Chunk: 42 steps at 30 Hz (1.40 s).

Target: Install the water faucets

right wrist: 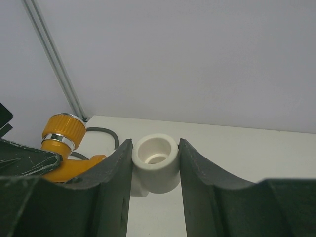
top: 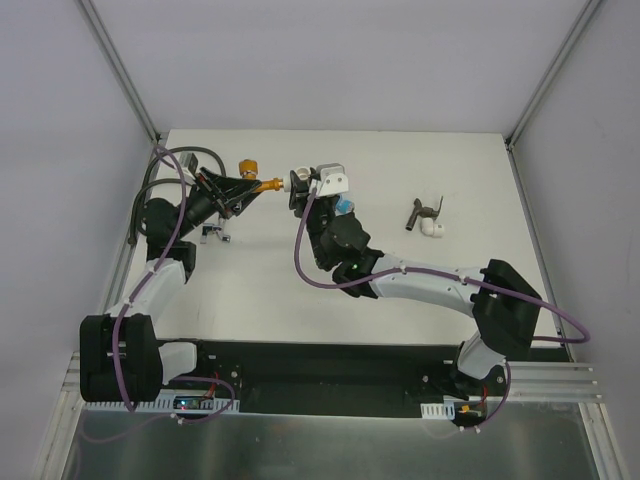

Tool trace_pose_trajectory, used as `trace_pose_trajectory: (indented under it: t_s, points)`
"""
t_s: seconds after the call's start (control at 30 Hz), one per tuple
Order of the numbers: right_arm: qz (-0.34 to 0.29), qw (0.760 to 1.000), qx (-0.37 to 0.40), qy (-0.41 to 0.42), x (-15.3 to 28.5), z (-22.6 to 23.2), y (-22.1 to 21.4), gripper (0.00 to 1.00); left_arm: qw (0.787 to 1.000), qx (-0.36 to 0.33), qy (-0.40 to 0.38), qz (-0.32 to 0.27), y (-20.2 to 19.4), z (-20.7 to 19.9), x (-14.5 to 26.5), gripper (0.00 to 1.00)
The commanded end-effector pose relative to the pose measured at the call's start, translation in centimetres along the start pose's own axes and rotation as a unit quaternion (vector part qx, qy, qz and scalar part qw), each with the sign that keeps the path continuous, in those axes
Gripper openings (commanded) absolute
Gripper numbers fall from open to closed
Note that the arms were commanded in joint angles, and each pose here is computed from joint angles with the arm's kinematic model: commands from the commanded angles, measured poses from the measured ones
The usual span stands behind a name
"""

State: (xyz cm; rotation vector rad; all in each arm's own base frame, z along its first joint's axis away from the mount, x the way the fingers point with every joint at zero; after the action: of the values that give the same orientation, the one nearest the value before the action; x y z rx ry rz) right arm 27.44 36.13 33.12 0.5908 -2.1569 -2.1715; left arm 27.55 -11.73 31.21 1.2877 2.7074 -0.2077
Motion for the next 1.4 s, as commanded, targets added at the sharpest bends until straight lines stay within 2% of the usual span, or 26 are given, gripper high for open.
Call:
trace_pose_trajectory:
  t_s: [0.0,0.57,1.37]
  points:
    - [-0.032,0.998,-0.047,0.019,0.08,0.07,3.09,0.02,0.997,-0.046,-0.047,0.038,-0.96,-2.93,-0.17,0.0]
    - [-0.015,0.998,-0.065,0.019,0.05,-0.18,2.26,0.02,0.996,-0.041,-0.056,0.051,-1.18,-2.77,-0.48,0.0]
    - [-0.004,0.998,-0.038,0.045,0.02,0.36,2.59,0.02,0.995,-0.057,-0.046,0.062,-1.32,-2.84,-0.66,0.0]
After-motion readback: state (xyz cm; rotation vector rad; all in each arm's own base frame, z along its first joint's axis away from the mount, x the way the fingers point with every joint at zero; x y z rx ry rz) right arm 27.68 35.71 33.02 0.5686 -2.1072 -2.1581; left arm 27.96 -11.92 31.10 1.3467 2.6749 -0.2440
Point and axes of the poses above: each gripper's point midway between its finger pads, its own x axis back along the fingers, its own z axis along the line the jaws close on, y = z × x, the point moved 5 cm from there along x, back along the fingers, and after that the axes turned 10 degrees about x, right-handed, at the moved point
